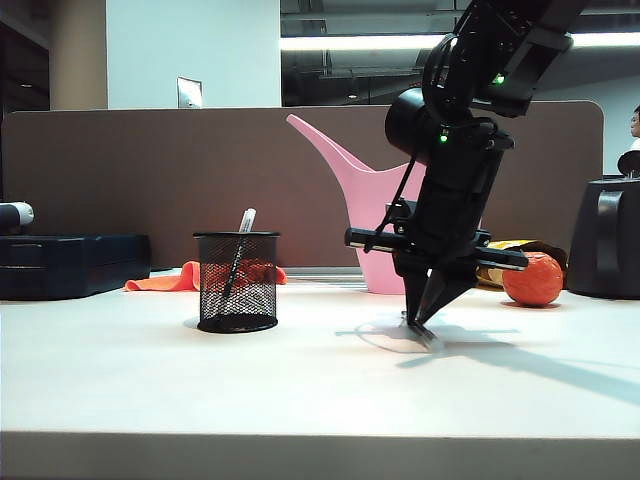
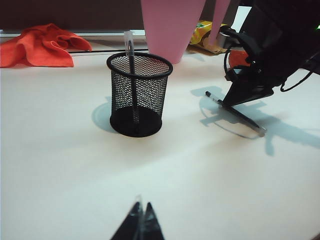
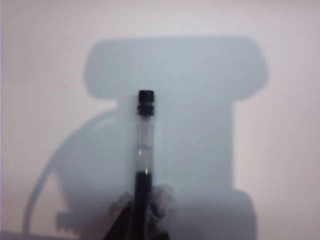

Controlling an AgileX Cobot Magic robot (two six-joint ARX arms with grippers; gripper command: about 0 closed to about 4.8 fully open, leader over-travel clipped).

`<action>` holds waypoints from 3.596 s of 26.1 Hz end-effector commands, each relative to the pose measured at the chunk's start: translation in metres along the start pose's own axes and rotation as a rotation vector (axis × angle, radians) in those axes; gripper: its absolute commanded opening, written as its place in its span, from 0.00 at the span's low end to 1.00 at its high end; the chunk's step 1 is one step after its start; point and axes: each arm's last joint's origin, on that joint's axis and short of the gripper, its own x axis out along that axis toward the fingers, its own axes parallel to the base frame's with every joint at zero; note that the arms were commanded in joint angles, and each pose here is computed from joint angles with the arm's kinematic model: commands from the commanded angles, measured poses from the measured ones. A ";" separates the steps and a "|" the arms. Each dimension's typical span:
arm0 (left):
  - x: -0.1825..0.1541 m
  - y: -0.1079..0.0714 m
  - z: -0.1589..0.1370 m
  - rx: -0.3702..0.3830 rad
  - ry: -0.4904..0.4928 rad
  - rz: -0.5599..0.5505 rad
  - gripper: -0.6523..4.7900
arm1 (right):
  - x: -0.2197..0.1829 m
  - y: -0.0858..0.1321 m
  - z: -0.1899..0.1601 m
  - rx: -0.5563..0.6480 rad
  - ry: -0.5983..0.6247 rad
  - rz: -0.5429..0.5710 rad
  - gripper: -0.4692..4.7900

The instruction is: Pick up a few water-based pens and put them in the pen basket.

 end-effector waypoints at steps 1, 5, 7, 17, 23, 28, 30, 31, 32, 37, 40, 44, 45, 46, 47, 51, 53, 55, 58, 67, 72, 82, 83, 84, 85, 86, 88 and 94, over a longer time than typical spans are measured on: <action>0.000 0.000 0.001 0.004 -0.005 -0.005 0.11 | -0.004 0.003 0.000 -0.026 0.006 0.084 0.07; 0.000 0.000 0.001 0.004 -0.005 -0.005 0.11 | -0.020 0.009 0.011 -0.033 -0.073 0.187 0.07; 0.000 0.000 0.001 0.004 -0.005 -0.005 0.11 | -0.029 0.012 0.016 -0.037 -0.120 0.218 0.07; 0.000 0.000 0.001 0.004 -0.005 -0.005 0.11 | -0.066 0.028 0.045 -0.161 -0.413 0.486 0.07; 0.000 0.000 0.001 0.004 -0.005 -0.005 0.11 | -0.086 0.040 0.064 -0.233 -0.687 0.678 0.07; 0.000 0.000 0.001 0.004 -0.005 -0.005 0.11 | -0.082 0.046 0.071 -0.303 -0.831 0.810 0.07; 0.000 0.000 0.001 0.004 -0.005 -0.005 0.11 | -0.075 0.049 0.070 -0.310 -0.848 0.832 0.07; 0.000 0.000 0.001 0.004 -0.005 -0.005 0.11 | -0.072 0.050 0.069 -0.312 -0.849 0.838 0.07; 0.000 0.000 0.001 0.004 -0.005 -0.005 0.11 | -0.067 0.051 0.068 -0.314 -0.846 0.840 0.07; 0.000 0.000 0.001 0.004 -0.005 -0.005 0.11 | -0.044 0.058 0.061 -0.321 -0.828 0.852 0.07; 0.000 0.000 0.001 0.004 -0.005 -0.005 0.11 | -0.033 0.063 0.056 -0.326 -0.822 0.864 0.07; 0.000 0.000 0.001 0.004 -0.005 -0.004 0.11 | -0.023 0.071 0.049 -0.334 -0.803 0.875 0.07; 0.000 0.000 0.001 0.004 -0.005 -0.004 0.11 | -0.021 0.075 0.046 -0.336 -0.795 0.877 0.07; 0.000 0.000 0.001 0.004 -0.005 -0.005 0.11 | -0.020 0.075 0.046 -0.335 -0.796 0.875 0.07; 0.000 0.000 0.001 0.004 -0.005 -0.005 0.11 | -0.020 0.075 0.046 -0.331 -0.798 0.869 0.07; 0.000 0.000 0.001 0.004 -0.005 -0.004 0.11 | -0.020 0.074 0.046 -0.320 -0.806 0.852 0.07; 0.000 0.000 0.001 0.004 -0.005 -0.004 0.11 | -0.020 0.074 0.046 -0.320 -0.805 0.853 0.07; 0.000 0.000 0.001 0.004 -0.005 -0.005 0.11 | -0.020 0.074 0.046 -0.320 -0.805 0.853 0.10; 0.000 0.000 0.001 0.004 -0.005 -0.005 0.11 | -0.020 0.074 0.046 -0.320 -0.805 0.852 0.10; 0.000 0.000 0.001 0.004 -0.005 -0.005 0.11 | -0.019 0.074 0.046 -0.312 -0.806 0.839 0.20; 0.000 0.000 0.001 0.004 -0.005 -0.005 0.11 | -0.029 0.071 0.051 -0.306 -0.838 0.833 0.07; 0.000 0.000 0.001 0.004 -0.005 0.007 0.11 | -0.084 0.018 0.076 -0.365 -0.799 0.562 0.07; 0.000 0.000 0.001 0.005 -0.006 0.007 0.11 | -0.091 0.011 0.077 -0.380 -0.778 0.527 0.07; 0.000 0.000 0.001 0.005 -0.006 0.007 0.11 | -0.097 0.005 0.077 -0.388 -0.764 0.495 0.07; 0.000 0.000 0.001 0.005 -0.006 0.007 0.11 | -0.103 -0.001 0.077 -0.387 -0.749 0.459 0.07; 0.000 0.000 0.001 0.005 -0.006 0.007 0.11 | -0.108 -0.007 0.077 -0.383 -0.734 0.423 0.07; 0.000 0.001 0.001 0.005 -0.006 0.021 0.11 | -0.121 -0.022 0.077 -0.374 -0.699 0.369 0.07; 0.000 0.003 0.001 0.004 -0.007 0.108 0.11 | -0.157 -0.064 0.074 -0.363 -0.645 0.251 0.07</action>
